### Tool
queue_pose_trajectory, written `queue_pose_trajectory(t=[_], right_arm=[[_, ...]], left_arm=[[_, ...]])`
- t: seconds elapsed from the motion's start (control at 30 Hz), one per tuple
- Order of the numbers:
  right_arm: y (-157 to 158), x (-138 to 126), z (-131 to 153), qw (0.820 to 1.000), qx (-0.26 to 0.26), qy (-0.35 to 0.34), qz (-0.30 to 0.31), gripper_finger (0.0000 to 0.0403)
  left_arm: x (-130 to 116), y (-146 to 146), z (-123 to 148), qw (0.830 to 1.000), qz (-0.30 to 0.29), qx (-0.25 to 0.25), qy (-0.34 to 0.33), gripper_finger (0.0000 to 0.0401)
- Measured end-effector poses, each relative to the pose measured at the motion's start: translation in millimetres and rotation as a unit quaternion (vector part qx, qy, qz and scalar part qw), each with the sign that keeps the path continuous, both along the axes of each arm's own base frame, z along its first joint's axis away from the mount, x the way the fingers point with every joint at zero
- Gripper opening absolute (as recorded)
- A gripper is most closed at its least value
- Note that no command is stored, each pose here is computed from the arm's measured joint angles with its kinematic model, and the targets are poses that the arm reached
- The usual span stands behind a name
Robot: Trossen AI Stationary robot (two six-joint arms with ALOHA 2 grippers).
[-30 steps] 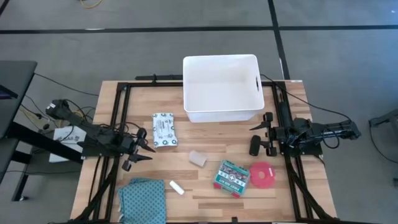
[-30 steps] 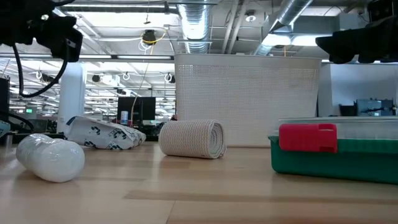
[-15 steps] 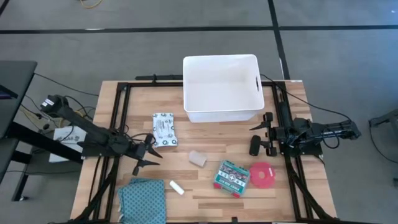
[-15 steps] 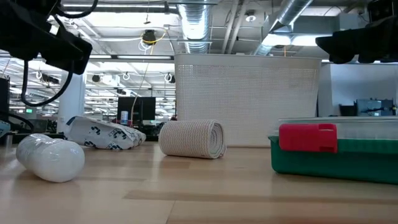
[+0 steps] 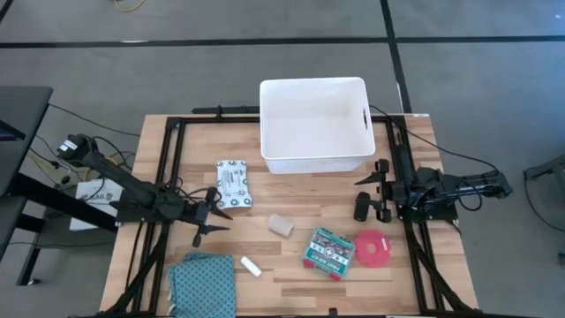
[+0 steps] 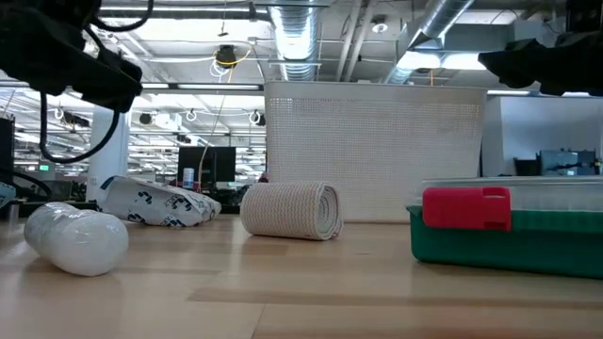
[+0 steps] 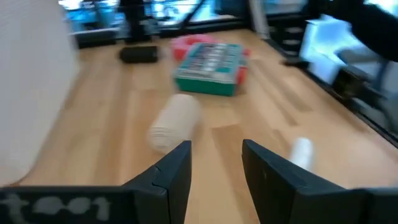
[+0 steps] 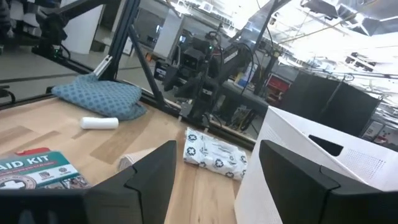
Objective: Pick & place medical supplies in basket/bin
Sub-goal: Put the white mailer bag into the white bin
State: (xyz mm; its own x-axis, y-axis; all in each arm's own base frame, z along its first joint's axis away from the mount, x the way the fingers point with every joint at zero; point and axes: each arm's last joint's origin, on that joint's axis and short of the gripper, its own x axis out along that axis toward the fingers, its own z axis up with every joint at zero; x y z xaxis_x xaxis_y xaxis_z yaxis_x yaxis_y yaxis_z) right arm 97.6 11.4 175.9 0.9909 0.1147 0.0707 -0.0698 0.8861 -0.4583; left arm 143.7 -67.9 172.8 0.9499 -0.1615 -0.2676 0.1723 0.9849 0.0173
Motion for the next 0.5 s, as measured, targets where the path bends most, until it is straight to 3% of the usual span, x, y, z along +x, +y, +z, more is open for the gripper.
queue_pose_trajectory(t=[0.13,0.5], right_arm=[[0.0,0.0,0.0,1.000,-0.001,0.000,0.000,0.0225],[-0.1,-0.3,3.5,1.000,0.002,-0.018,0.000,0.0225]], left_arm=[[0.1,1.0,-0.1,0.999,0.025,-0.028,0.004,0.0132],[0.3,5.9,-0.5,0.995,0.093,0.037,-0.008,0.0132]])
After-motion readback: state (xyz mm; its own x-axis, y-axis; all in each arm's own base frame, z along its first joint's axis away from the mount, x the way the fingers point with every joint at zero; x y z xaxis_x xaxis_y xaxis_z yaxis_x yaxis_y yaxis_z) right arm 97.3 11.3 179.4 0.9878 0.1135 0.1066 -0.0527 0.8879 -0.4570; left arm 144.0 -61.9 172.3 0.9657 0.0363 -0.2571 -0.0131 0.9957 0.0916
